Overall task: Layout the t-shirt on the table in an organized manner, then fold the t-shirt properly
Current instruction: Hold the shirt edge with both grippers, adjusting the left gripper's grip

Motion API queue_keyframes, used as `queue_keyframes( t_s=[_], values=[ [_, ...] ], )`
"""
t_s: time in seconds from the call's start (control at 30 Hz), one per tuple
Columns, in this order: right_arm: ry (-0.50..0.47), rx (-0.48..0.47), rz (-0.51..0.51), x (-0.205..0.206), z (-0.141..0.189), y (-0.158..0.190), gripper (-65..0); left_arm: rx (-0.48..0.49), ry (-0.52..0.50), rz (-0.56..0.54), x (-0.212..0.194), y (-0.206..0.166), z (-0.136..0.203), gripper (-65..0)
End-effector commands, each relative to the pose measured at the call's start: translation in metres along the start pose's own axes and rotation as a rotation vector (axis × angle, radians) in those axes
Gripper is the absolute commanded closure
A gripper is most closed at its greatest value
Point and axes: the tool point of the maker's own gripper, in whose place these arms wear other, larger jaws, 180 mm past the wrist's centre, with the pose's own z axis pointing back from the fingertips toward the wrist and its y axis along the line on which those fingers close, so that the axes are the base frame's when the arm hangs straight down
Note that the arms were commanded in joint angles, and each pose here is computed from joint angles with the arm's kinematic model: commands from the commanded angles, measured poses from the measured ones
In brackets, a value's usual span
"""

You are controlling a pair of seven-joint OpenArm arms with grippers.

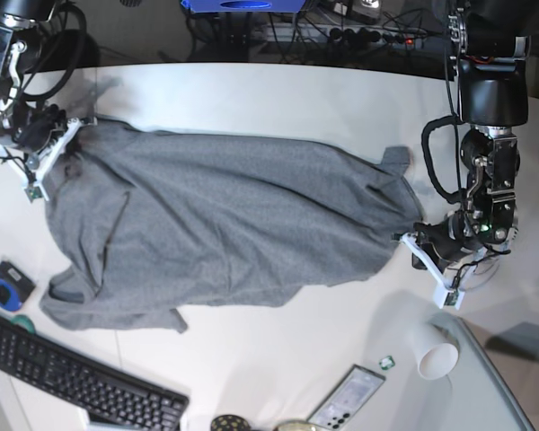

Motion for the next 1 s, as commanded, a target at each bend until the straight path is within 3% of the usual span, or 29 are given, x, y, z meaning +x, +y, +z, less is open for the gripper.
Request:
queue_keyframes(
  t_s=[0.0,0.2,0.6,0.7,0.97],
  values=[
    [-0.032,-0.013,0.013,0.01,0.005,-0.005,-0.2,-0.047,-0.035,-0.007,0.009,-0.021,0.001,0.0],
    [-0.031,-0.012,0.011,0.01,0.005,-0.005,-0.2,-0.101,-0.015,0.004,-0.019,-0.056,0.005,0.0],
    [-0.036,-0.012,0.011,0.013,0.005,-0.005,-0.2,-0.074,0.051,-0.018,-0.064,-0.044,0.02,0.0],
    [-0.039,-0.012,0.011,0.014,0.005,-0.005,-0.2,-0.068,0.11,0.004,-0.087,-0.038,0.014,0.0],
    [-0.038,-0.012,0.011,0.013,0.004,-0.005,-0.2,-0.061,0.136,0.065,-0.115,-0.029,-0.007,0.0]
  ],
)
